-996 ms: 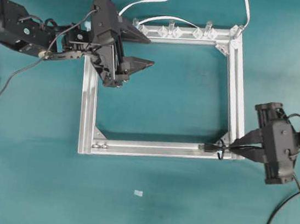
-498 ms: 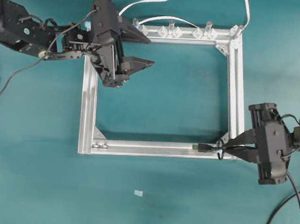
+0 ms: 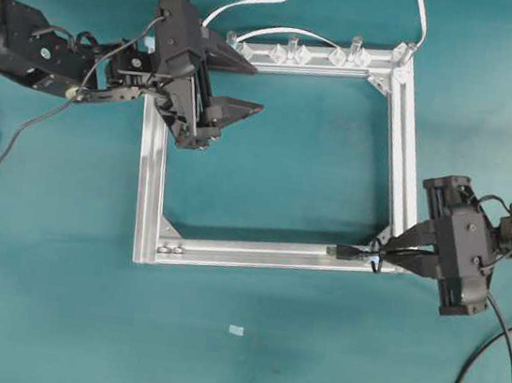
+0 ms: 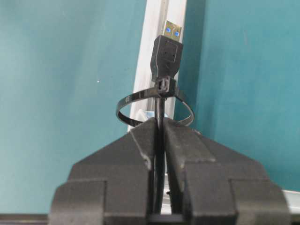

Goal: Insert the wire through the string loop located on the right side.
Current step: 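Push the USB plug leftward through the zip-tie loop with the right gripper, then move the left gripper to the plug and grasp it beyond the loop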

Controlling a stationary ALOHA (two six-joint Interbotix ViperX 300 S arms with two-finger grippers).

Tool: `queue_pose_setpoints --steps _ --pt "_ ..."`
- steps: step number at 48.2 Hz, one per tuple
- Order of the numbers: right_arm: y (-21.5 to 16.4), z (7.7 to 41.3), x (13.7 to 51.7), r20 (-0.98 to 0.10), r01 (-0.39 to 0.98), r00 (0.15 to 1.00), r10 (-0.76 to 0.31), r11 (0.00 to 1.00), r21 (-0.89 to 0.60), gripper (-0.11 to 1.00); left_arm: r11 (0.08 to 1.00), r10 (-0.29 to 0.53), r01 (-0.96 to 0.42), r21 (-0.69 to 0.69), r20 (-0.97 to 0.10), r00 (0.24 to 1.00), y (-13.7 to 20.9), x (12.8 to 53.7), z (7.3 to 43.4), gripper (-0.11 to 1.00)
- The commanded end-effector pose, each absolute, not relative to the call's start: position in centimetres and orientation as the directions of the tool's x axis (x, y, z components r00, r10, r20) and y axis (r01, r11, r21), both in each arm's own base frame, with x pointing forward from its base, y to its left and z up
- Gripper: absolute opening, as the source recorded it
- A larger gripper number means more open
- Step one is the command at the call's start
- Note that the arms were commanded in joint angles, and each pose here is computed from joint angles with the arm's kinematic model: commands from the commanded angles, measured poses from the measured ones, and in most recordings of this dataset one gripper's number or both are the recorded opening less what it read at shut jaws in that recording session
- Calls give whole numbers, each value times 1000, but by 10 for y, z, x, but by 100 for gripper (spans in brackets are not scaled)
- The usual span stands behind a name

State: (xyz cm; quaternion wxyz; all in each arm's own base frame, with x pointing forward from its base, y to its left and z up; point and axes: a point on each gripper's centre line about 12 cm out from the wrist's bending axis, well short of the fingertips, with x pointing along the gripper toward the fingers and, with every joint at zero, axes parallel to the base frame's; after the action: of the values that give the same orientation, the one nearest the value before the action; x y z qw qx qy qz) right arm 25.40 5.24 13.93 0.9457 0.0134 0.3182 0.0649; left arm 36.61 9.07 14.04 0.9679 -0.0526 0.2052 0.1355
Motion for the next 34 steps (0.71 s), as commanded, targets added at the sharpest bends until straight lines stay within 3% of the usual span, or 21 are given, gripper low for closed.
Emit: queue_pose_setpoints --steps 1,22,34 --pt "53 147 259 -575 -116 807 133 991 67 6 964 227 -263 -49 -368 902 85 371 156 73" --pt "53 146 259 -574 -113 808 131 991 67 6 980 61 -125 -156 -363 930 16 382 159 73" --pt "53 146 258 -576 -115 807 132 991 66 6 959 -38 -87 -271 -424 905 -24 383 155 73"
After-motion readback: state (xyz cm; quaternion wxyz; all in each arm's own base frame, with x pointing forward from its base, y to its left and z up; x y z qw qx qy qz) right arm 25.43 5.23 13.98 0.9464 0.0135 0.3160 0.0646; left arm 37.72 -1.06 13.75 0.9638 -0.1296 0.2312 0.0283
